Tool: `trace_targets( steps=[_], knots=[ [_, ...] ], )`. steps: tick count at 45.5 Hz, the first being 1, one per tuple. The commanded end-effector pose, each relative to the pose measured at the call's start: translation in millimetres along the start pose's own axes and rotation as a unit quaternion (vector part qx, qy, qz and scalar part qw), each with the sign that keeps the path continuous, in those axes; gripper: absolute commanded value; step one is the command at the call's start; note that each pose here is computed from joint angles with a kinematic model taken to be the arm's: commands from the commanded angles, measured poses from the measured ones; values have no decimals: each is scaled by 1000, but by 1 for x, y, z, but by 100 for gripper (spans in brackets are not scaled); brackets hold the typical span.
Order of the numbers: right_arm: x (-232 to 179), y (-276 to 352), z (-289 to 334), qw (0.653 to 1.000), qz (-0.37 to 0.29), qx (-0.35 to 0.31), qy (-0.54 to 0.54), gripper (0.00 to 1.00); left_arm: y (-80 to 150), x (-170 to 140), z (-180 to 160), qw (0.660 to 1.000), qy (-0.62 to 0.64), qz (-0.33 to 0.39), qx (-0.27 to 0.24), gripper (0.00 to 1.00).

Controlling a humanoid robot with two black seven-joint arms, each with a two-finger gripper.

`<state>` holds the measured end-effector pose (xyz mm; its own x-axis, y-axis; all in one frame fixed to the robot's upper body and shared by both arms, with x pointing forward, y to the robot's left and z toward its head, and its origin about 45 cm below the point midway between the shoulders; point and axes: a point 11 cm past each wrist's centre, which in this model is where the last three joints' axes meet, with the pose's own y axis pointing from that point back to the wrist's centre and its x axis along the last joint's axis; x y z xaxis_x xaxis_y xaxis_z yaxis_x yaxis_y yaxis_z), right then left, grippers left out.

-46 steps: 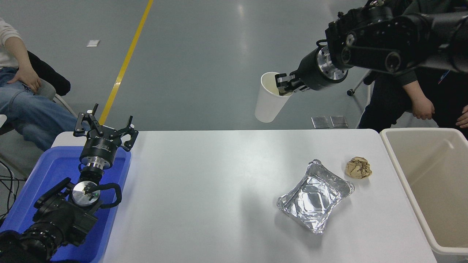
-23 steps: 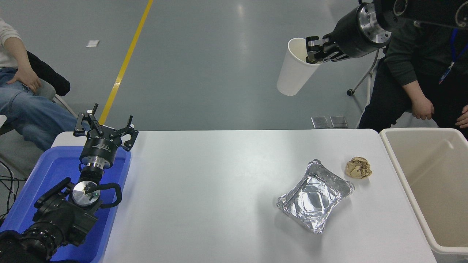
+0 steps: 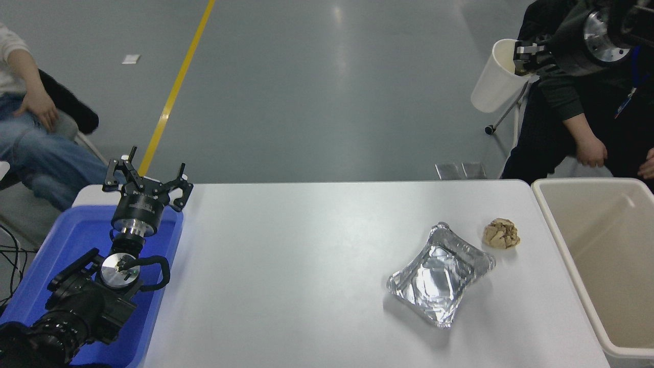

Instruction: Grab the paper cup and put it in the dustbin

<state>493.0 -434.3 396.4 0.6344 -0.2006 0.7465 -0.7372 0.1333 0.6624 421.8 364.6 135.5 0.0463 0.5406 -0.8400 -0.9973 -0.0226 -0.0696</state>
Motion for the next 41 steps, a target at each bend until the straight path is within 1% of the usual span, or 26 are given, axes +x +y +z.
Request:
trace_targets(
  steps=[1, 9, 14, 20, 25, 33, 41],
  knots=[
    [-20, -9, 120, 992, 61, -97, -57, 0, 0, 0, 0, 1000, 0, 0, 0, 99],
    [-63, -12, 188, 977, 101, -161, -92, 0, 0, 0, 0, 1000, 0, -1, 0, 99],
    [-94, -11, 225, 960, 122, -207, -142, 0, -1, -1, 0, 1000, 0, -1, 0, 99],
    [-150, -20, 253, 935, 127, -241, -226, 0, 0, 0, 0, 1000, 0, -1, 0, 99],
    [-205, -23, 275, 917, 138, -271, -257, 0, -1, -1, 0, 1000, 0, -1, 0, 99],
    [-271, -44, 264, 908, 142, -284, -273, 0, -1, -1, 0, 1000, 0, -1, 0, 99],
    [-318, -67, 232, 901, 144, -275, -302, 0, 0, 0, 0, 1000, 0, -1, 0, 99]
  ],
)
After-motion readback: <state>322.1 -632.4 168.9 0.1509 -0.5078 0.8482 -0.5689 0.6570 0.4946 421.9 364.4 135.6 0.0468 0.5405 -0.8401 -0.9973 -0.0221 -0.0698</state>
